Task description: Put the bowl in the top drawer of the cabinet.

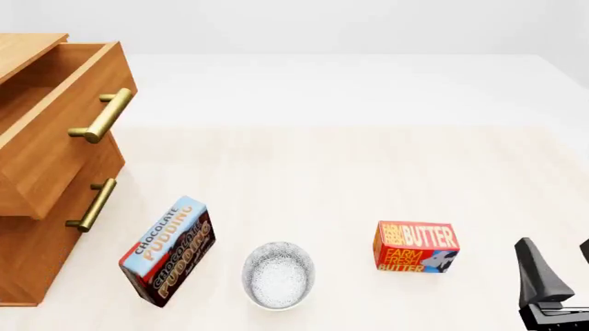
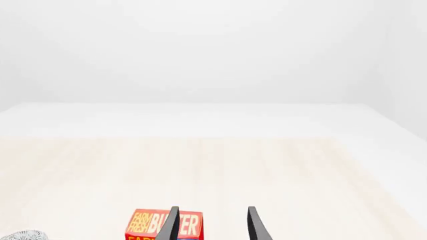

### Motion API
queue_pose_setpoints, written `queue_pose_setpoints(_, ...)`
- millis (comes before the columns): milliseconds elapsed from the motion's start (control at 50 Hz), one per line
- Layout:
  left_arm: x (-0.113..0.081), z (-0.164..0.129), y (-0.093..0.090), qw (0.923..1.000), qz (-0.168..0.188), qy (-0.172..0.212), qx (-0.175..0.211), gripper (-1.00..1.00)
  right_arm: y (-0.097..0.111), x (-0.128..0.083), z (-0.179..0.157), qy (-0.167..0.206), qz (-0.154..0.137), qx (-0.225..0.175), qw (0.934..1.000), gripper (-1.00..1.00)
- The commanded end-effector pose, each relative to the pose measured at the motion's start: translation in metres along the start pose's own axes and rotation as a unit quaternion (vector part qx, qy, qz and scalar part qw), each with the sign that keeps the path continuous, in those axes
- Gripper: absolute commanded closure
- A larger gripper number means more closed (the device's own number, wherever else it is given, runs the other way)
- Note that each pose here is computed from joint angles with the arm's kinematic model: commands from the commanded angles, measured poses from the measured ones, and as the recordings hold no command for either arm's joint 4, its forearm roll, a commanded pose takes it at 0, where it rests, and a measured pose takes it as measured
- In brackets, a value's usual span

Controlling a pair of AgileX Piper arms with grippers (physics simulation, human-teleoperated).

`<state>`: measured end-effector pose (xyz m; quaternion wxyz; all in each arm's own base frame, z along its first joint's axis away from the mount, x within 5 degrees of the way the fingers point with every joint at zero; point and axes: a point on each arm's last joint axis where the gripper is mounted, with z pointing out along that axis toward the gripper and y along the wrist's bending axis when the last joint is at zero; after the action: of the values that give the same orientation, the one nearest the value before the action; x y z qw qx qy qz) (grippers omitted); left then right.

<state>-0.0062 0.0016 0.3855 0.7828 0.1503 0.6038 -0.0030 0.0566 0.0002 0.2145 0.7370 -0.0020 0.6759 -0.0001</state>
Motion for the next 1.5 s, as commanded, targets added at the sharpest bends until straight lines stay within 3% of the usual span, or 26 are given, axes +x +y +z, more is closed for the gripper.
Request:
queue_pose_setpoints(20, -0.025, 0.017, 0.006, 0.9995, 0.004, 0.020, 0.024, -1.00, 0.000, 0.000, 0.000, 0.000, 0.000, 0.000, 1.0000, -1.00)
queue_pose_setpoints(140, -0.037, 0.021, 0.009, 0.9995, 0.002, 0.019, 0.026, -1.00, 0.000, 0.000, 0.000, 0.000, 0.000, 0.000, 1.0000, -1.00)
queue_pose_setpoints(240, -0.050, 0.030, 0.012, 0.9984, -0.027, 0.038, 0.032, -1.00, 0.000, 0.000, 0.000, 0.000, 0.000, 0.000, 1.0000, -1.00)
queue_pose_setpoints(320, -0.060, 0.032, 0.014, 0.9986, -0.025, 0.037, 0.030, -1.00, 0.000, 0.000, 0.000, 0.000, 0.000, 0.000, 1.0000, -1.00)
queue_pose_setpoints(420, -0.068, 0.044, 0.016, 0.9957, -0.060, 0.065, 0.027, -1.00, 0.000, 0.000, 0.000, 0.000, 0.000, 0.000, 1.0000, -1.00)
queue_pose_setpoints(560, -0.078, 0.045, 0.019, 0.9949, -0.070, 0.069, 0.021, -1.00, 0.000, 0.000, 0.000, 0.000, 0.000, 0.000, 1.0000, -1.00)
queue_pose_setpoints(640, -0.083, 0.055, 0.021, 0.9919, -0.091, 0.088, 0.008, -1.00, 0.000, 0.000, 0.000, 0.000, 0.000, 0.000, 1.0000, -1.00)
queue_pose_setpoints(860, -0.097, 0.074, 0.027, 0.9904, -0.090, 0.102, -0.025, -1.00, 0.000, 0.000, 0.000, 0.000, 0.000, 0.000, 1.0000, -1.00)
queue_pose_setpoints(1060, -0.098, 0.091, 0.032, 0.9875, -0.098, 0.113, -0.050, -1.00, 0.000, 0.000, 0.000, 0.000, 0.000, 0.000, 1.0000, -1.00)
queue_pose_setpoints(1500, -0.072, 0.134, 0.041, 0.9773, -0.112, 0.158, -0.087, -1.00, 0.000, 0.000, 0.000, 0.000, 0.000, 0.000, 1.0000, -1.00)
